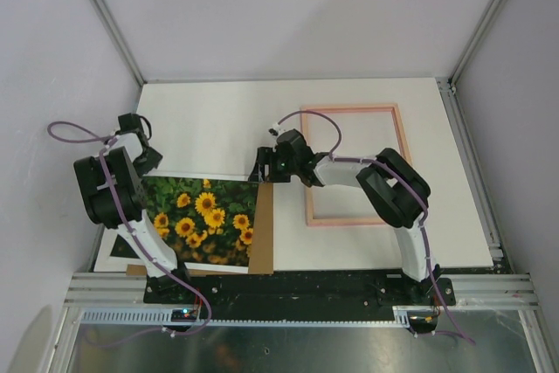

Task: Put the photo into the frame
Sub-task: Pick up the photo from the backboard.

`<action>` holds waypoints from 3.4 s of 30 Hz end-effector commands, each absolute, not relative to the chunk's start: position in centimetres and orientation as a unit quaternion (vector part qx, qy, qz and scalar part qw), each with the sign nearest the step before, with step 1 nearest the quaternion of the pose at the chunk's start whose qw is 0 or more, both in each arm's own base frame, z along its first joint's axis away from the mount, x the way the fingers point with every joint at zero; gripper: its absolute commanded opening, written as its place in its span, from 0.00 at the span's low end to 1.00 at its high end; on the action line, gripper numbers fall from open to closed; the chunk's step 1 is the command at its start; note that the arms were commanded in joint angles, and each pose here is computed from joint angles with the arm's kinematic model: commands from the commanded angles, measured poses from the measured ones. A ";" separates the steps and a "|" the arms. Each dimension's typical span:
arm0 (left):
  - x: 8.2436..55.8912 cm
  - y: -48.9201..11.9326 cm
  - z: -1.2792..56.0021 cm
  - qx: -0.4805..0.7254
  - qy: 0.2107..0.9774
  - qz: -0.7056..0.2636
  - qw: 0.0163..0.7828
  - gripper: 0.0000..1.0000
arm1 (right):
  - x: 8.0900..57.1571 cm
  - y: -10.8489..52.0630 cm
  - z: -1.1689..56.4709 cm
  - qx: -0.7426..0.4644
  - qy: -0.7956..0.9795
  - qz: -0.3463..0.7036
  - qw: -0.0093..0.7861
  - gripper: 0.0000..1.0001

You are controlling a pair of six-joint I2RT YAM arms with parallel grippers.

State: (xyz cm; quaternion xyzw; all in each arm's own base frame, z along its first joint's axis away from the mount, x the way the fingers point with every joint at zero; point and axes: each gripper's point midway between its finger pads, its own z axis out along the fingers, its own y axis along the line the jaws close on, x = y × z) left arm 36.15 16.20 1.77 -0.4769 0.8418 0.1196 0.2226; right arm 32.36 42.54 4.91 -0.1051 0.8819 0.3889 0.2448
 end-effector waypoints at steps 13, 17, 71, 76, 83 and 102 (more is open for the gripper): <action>35.6 13.3 -1.2 -0.451 0.871 0.089 0.176 0.64 | 32.3 44.8 2.6 -0.079 0.873 0.431 0.214 0.72; 35.6 13.2 -1.3 -0.449 0.871 0.089 0.176 0.64 | 32.2 45.2 3.4 -0.076 0.866 0.450 0.205 0.72; 36.8 11.8 1.5 -0.438 0.873 0.048 0.208 0.65 | 28.9 48.8 5.2 -0.074 0.822 0.536 0.177 0.30; 37.7 11.5 4.8 -0.437 0.865 0.027 0.246 0.67 | 29.7 48.7 6.8 -0.082 0.825 0.520 0.205 0.04; 38.6 10.4 10.1 -0.437 0.848 -0.021 0.301 0.71 | 30.8 47.2 12.3 -0.103 0.820 0.490 0.278 0.00; 37.8 -3.2 29.5 -0.475 0.737 -0.301 0.375 0.81 | 29.3 40.1 28.8 -0.224 0.765 0.289 0.530 0.00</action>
